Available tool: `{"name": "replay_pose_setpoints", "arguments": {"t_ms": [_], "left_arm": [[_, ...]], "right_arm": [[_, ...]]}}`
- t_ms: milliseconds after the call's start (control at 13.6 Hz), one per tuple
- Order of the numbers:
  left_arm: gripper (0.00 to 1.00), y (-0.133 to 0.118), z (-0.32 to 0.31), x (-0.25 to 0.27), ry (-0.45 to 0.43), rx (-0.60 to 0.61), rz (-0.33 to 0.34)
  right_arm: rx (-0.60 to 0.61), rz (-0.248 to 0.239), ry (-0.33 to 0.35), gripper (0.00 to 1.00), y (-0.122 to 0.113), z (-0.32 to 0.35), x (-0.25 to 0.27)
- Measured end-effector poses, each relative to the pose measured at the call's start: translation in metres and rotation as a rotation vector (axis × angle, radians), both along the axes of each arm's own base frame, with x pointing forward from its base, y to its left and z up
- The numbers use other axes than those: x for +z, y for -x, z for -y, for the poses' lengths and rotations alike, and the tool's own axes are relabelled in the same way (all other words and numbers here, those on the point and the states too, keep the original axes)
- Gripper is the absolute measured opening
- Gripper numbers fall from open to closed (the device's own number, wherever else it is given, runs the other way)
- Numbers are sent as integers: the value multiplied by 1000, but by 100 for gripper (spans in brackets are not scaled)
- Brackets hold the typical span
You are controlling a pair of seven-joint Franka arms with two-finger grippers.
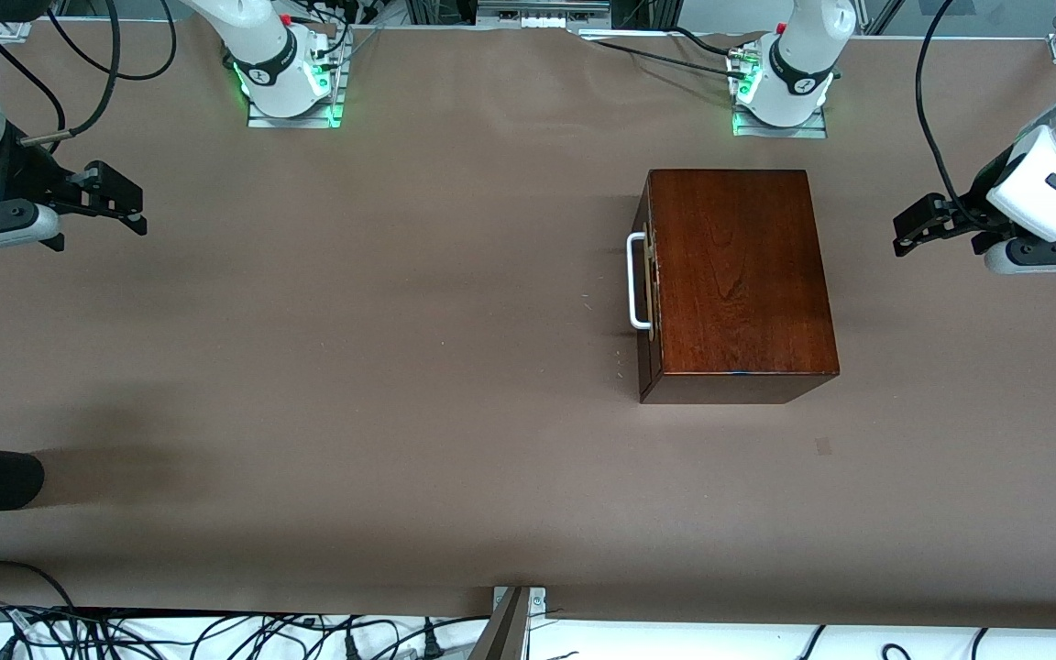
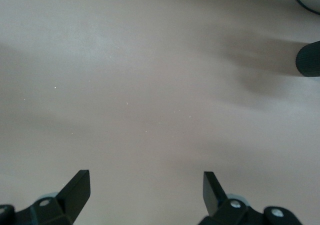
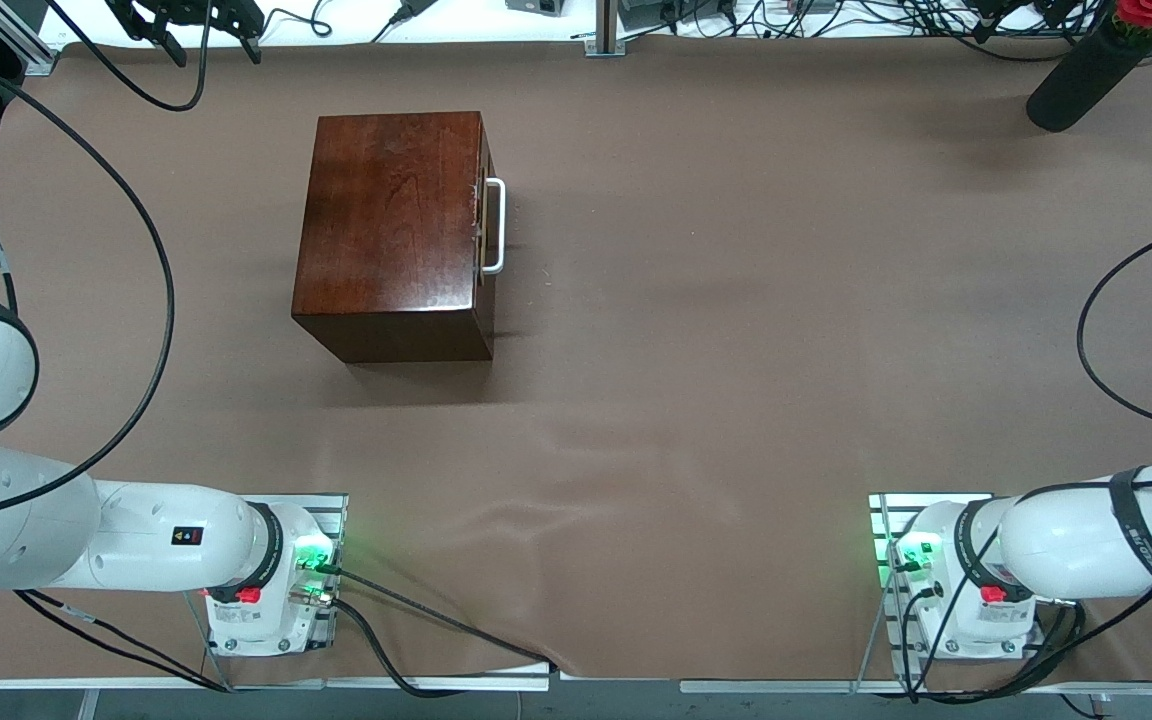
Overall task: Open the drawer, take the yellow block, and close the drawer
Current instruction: 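Move the left gripper to the white drawer handle of the wooden box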
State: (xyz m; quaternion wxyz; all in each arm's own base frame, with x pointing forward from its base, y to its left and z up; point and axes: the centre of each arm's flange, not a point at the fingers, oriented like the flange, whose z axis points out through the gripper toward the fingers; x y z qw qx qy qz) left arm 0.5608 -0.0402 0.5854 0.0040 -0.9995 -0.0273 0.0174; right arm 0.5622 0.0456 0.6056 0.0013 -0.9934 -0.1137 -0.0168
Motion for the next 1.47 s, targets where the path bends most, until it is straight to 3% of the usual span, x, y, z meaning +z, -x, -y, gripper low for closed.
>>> {"name": "replay_pose_setpoints", "arguments": {"t_ms": [587, 1175, 1469], "left_arm": [[100, 0, 0, 0, 0, 0, -3], [100, 12, 41, -8, 11, -68, -94], [100, 2, 84, -9, 20, -145, -135]], "right_arm": [[0, 0, 0, 100, 0, 0, 0], [0, 0, 0, 100, 0, 0, 0], [0, 0, 0, 100, 0, 0, 0]]}}
